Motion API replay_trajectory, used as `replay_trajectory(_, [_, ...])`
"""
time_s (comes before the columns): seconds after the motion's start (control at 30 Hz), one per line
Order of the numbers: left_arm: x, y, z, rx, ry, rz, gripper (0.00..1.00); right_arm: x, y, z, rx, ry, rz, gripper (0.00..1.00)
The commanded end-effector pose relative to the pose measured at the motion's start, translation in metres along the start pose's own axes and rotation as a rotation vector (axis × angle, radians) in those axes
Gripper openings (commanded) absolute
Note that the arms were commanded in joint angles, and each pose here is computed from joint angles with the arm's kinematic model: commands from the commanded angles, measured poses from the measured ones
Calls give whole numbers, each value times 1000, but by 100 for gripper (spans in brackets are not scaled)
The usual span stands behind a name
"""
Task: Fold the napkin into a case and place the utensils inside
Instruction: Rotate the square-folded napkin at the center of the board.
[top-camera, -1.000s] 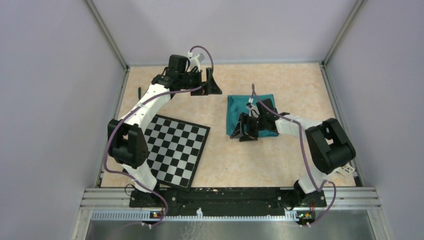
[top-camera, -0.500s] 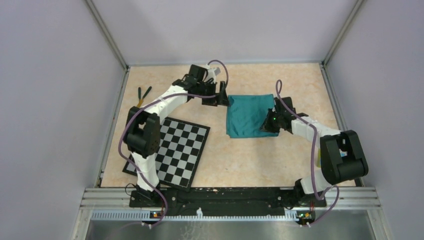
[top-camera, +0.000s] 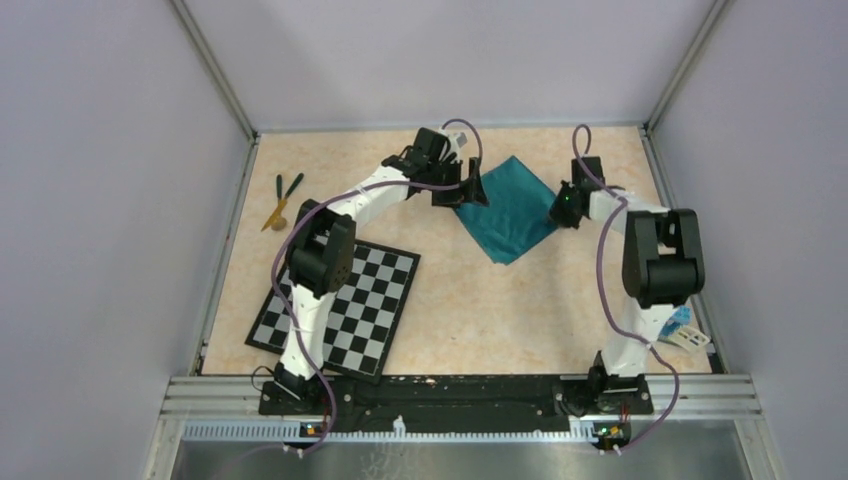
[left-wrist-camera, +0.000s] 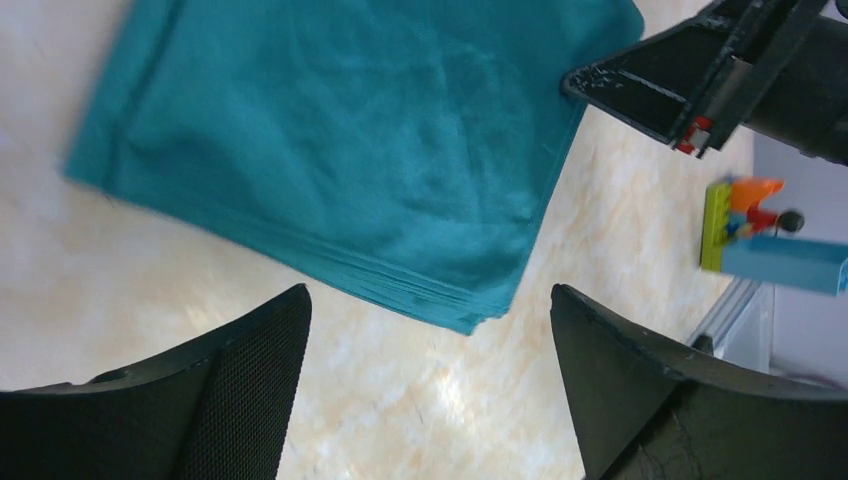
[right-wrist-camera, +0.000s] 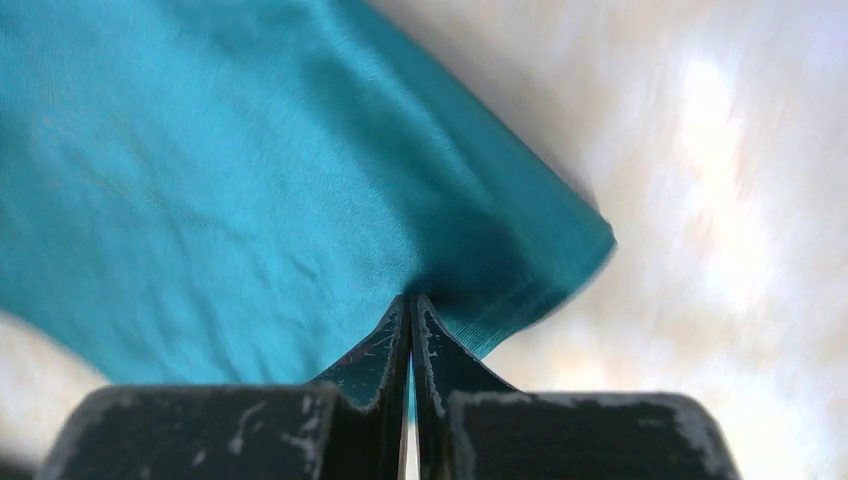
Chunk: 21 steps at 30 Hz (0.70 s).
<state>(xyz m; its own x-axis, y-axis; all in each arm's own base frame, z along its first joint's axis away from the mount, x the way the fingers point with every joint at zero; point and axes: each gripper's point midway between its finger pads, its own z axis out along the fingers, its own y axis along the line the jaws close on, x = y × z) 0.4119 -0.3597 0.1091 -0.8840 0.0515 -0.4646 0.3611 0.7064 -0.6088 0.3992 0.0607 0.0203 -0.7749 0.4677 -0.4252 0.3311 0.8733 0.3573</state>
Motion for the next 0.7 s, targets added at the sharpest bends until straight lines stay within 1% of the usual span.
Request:
replay_trajectory(0.0, [-71,4,0,19,-164,29,94,-38,-55,25,324,34,-93,0])
replay_trajectory(0.03, [-78,12,4,19,-179,30,95,-51,-47,23,314,31,-119,0])
replay_trajectory(0.07, [-87,19,8,32,-187,35,95,-61,-37,19,286,22,-142,7])
replay_trajectory(0.1, [-90,27,15,41,-181,37,95,-67,-24,12,225,9,-160,21])
replay_trajectory(0.13, [-97,35,19,43,-181,42,95,-77,0,-2,118,-40,-172,32])
replay_trajectory(0.17, [-99,43,25,35,-175,42,96,-77,27,-17,-23,-69,-173,40])
replay_trajectory(0.2, [-100,50,32,36,-170,43,96,-71,51,-33,-160,-86,-170,46])
replay_trajectory(0.27, [-101,55,43,63,-162,37,97,-54,82,-64,-334,-115,-172,53])
replay_trajectory(0.3, [-99,57,49,75,-158,31,97,-43,89,-74,-379,-115,-180,55])
replay_trajectory(0.37, [-96,63,58,77,-158,18,98,-29,92,-89,-416,-109,-185,56])
replay_trajectory(0.5, [-84,82,68,14,-141,-5,96,-12,76,-103,-375,-105,-192,56])
replay_trajectory(0.67, [-44,81,76,3,-62,-28,87,8,65,-105,-369,-76,-193,51])
